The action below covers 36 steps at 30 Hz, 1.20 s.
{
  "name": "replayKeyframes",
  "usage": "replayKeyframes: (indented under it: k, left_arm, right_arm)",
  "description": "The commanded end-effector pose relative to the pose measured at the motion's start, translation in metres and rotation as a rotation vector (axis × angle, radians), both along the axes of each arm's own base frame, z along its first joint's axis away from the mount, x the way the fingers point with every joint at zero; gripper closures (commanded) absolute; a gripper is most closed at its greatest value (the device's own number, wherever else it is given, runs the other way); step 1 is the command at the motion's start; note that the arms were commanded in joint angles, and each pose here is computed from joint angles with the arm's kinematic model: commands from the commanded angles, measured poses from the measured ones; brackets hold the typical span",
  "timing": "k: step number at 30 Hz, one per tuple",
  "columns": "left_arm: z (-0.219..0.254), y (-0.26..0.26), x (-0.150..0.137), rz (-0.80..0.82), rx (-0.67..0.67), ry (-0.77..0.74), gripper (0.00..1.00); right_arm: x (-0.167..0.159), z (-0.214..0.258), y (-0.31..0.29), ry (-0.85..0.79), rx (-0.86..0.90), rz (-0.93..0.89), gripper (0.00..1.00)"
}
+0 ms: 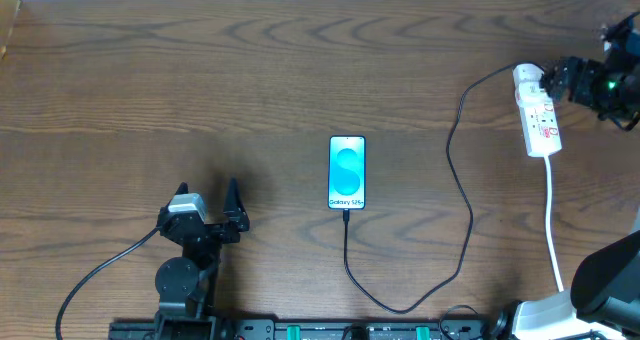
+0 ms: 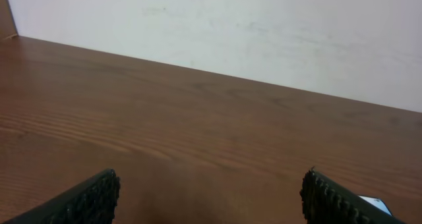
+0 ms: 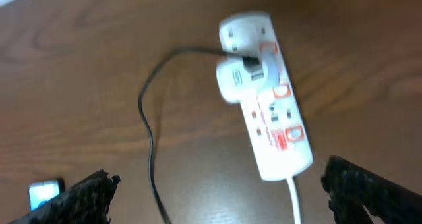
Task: Plug charger to phone and switch on socket
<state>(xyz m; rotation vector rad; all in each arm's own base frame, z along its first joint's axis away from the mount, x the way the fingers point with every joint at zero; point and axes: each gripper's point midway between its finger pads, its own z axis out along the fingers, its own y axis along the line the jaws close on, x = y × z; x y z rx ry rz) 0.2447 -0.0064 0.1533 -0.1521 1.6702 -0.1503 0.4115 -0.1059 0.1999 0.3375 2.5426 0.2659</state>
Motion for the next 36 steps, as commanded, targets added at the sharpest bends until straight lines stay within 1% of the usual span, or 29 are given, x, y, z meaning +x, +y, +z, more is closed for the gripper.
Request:
replayKeyframes:
  k: [1, 5, 7, 8, 9, 13, 16, 20, 21, 25, 30, 36]
  left_arm:
    - [-0.018, 0.003, -0.001, 0.010, 0.021, 0.054, 0.12]
    - [-0.018, 0.003, -0.001, 0.010, 0.021, 0.054, 0.12]
    - [-0.018, 0.003, -0.001, 0.010, 0.021, 0.054, 0.12]
    - [-0.018, 0.003, -0.001, 0.010, 0.021, 0.054, 0.12]
    - [-0.018, 0.003, -0.001, 0.010, 0.021, 0.054, 0.12]
    - [-0.018, 0.003, -0.001, 0.010, 0.021, 0.054, 0.12]
    - [-0.018, 0.003, -0.001, 0.010, 0.021, 0.054, 0.12]
    - [-0.018, 0.003, -0.001, 0.010, 0.021, 0.054, 0.12]
    - [-0.018, 0.003, -0.001, 0.010, 0.021, 0.054, 0.12]
    - [-0.018, 0.003, -0.001, 0.010, 0.021, 0.054, 0.12]
    - [-0.018, 0.003, -0.001, 0.010, 0.021, 0.054, 0.12]
    - [-0.018, 0.003, -0.001, 0.010, 0.021, 0.054, 0.12]
  right_arm:
    - [0.007, 0.006, 0.017, -0.066, 0.014, 0.032, 0.01]
    - [0.014, 0.008, 0.038, -0.177, -0.020, 0.081, 0.01]
    - [0.012, 0.006, 0.054, -0.273, -0.049, 0.116, 0.01]
    - [0.010, 0.005, 0.056, -0.289, -0.053, 0.122, 0.01]
    - [0.003, 0.002, 0.067, -0.343, -0.067, 0.142, 0.01]
    - [-0.018, -0.006, 0.083, -0.441, -0.092, 0.170, 0.01]
    - [-0.042, -0.016, 0.089, -0.517, -0.117, 0.171, 0.01]
    - [-0.075, -0.033, 0.093, -0.571, -0.143, 0.161, 0.01]
    - [-0.092, -0.042, 0.094, -0.588, -0.158, 0.151, 0.01]
    - [-0.116, -0.057, 0.095, -0.640, -0.192, 0.129, 0.01]
    - [-0.135, -0.072, 0.097, -0.688, -0.214, 0.118, 0.01]
    - [-0.150, -0.077, 0.099, -0.773, -0.240, 0.112, 0.01]
